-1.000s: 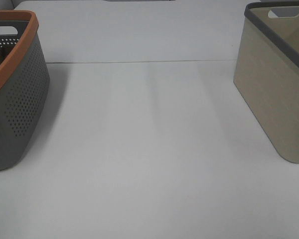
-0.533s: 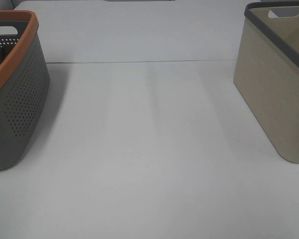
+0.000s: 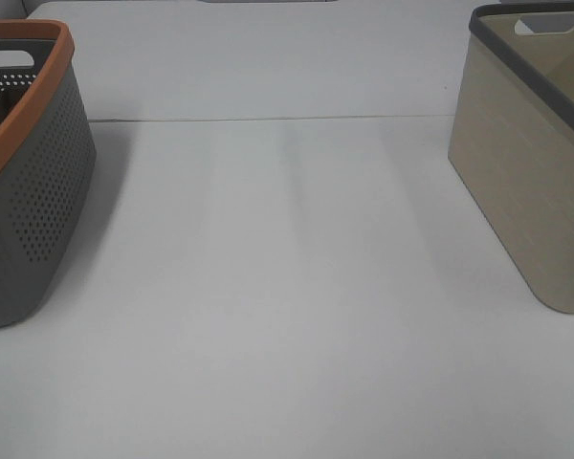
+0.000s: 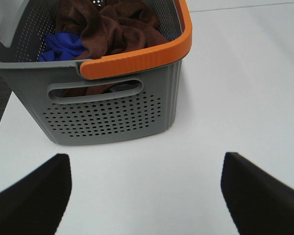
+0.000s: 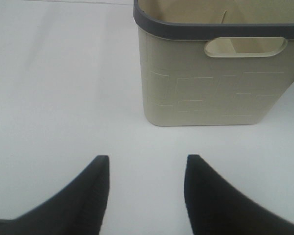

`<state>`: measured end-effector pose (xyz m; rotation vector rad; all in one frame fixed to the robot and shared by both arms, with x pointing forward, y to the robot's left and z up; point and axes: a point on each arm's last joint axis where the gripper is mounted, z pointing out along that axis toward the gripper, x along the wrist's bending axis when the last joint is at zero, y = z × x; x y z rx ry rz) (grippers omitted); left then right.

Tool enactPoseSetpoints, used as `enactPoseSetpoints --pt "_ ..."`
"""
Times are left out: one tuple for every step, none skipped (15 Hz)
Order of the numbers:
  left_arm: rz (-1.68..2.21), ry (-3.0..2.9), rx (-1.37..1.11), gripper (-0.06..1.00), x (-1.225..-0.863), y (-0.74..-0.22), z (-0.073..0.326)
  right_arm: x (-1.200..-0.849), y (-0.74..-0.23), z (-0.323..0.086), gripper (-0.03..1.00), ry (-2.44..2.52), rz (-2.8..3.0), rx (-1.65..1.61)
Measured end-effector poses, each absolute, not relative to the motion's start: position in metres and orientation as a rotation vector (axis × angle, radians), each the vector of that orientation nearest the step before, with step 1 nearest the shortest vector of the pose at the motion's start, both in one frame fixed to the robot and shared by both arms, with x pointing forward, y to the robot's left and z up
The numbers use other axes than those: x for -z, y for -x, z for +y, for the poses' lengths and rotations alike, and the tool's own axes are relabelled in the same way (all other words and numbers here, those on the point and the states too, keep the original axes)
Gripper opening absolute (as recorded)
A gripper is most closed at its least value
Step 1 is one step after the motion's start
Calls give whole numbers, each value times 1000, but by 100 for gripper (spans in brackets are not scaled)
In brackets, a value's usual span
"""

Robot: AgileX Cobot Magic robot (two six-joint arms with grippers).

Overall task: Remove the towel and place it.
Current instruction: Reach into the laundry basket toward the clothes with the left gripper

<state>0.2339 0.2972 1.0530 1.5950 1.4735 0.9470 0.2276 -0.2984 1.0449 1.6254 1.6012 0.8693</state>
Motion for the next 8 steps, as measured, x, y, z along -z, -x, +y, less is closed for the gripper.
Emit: enactPoseSetpoints --pt "1473 -1595 -947 79 -1053 -234 297 -1045 -228 -298 47 -1625 1601 -869" --pt "1473 -1595 -947 79 -1053 -234 297 -1045 -228 -298 47 -1625 1601 -869" --pt "1473 -1595 -947 79 -1053 -234 297 -1045 -228 -298 47 -1625 1601 -869" --pt "1473 -1595 -947 79 -1053 -234 297 -1045 -228 -298 47 -1625 1601 -869" --pt "1473 -1595 -947 79 -1053 -234 297 -1045 -228 -298 47 -1625 1601 -869" --pt "1473 -1595 -947 79 -1053 -234 297 -1045 -228 -298 47 -1625 1601 -869" --pt "1473 -1595 -947 79 -1053 -234 297 -1045 -228 -298 47 -1625 1601 -869" --pt "1473 -1595 -947 79 -1053 -234 297 -1045 -228 -298 47 -1625 1601 -869"
